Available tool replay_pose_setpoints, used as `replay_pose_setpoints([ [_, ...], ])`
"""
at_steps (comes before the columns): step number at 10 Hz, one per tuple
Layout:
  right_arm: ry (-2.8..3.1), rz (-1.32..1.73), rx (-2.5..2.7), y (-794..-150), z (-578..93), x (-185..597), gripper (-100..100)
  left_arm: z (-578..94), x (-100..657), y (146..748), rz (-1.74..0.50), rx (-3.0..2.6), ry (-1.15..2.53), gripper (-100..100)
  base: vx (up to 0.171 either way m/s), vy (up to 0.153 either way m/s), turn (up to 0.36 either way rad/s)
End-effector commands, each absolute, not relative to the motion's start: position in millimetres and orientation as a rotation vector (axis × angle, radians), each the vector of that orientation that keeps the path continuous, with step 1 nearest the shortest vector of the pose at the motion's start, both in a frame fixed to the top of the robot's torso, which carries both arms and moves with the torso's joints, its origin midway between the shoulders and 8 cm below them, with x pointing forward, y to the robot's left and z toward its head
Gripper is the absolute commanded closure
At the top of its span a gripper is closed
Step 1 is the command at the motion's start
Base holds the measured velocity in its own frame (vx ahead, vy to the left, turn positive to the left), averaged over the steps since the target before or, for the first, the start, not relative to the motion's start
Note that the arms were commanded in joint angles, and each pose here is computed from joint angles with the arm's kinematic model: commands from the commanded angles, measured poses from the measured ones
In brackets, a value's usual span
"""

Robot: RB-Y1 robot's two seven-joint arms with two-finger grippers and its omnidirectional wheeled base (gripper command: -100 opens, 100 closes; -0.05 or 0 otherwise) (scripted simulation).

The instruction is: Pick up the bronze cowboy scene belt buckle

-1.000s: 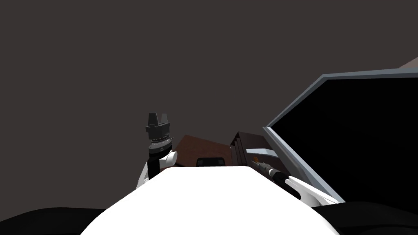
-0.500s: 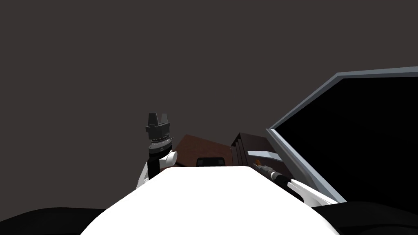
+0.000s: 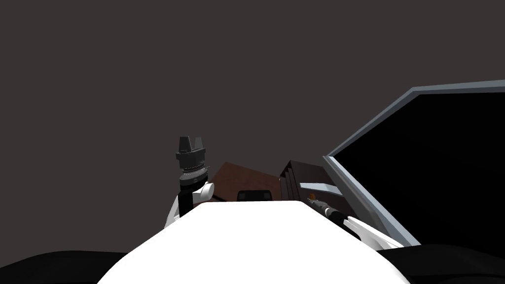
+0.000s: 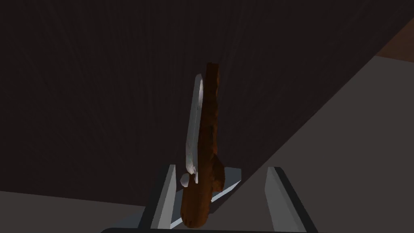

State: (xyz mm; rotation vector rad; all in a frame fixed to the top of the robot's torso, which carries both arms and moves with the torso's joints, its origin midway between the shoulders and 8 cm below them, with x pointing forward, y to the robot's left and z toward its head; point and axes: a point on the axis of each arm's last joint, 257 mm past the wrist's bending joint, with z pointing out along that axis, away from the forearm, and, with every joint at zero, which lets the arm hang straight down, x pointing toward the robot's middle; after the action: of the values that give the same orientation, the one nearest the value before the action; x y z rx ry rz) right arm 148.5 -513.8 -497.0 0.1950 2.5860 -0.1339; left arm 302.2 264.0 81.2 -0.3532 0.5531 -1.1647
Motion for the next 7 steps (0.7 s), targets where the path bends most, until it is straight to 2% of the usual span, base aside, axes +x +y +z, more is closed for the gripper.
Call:
replay_pose_setpoints([
  [1, 2.586, -0.134, 0.195, -514, -497, 149, 100, 81, 302, 264, -1.165, -0.353, 0.553, 0, 0.0, 0.0, 0.0],
  [4, 2.584, -0.136, 0.199, -515, -496, 149, 100, 81, 302, 264, -1.165, -0.353, 0.553, 0, 0.0, 0.0, 0.0],
  [5, 2.584, -0.136, 0.199, -515, -496, 149, 0, 81, 302, 264, -1.165, -0.353, 0.553, 0, 0.0, 0.0, 0.0],
  [6, 2.588, -0.132, 0.184, -514, -491, 148, 100, 81, 302, 264, -1.165, -0.353, 0.553, 0, 0.008, -0.014, -0.011],
  [7, 2.589, -0.131, 0.177, -515, -487, 148, 100, 81, 302, 264, -1.165, -0.353, 0.553, 0, 0.013, -0.013, -0.044],
])
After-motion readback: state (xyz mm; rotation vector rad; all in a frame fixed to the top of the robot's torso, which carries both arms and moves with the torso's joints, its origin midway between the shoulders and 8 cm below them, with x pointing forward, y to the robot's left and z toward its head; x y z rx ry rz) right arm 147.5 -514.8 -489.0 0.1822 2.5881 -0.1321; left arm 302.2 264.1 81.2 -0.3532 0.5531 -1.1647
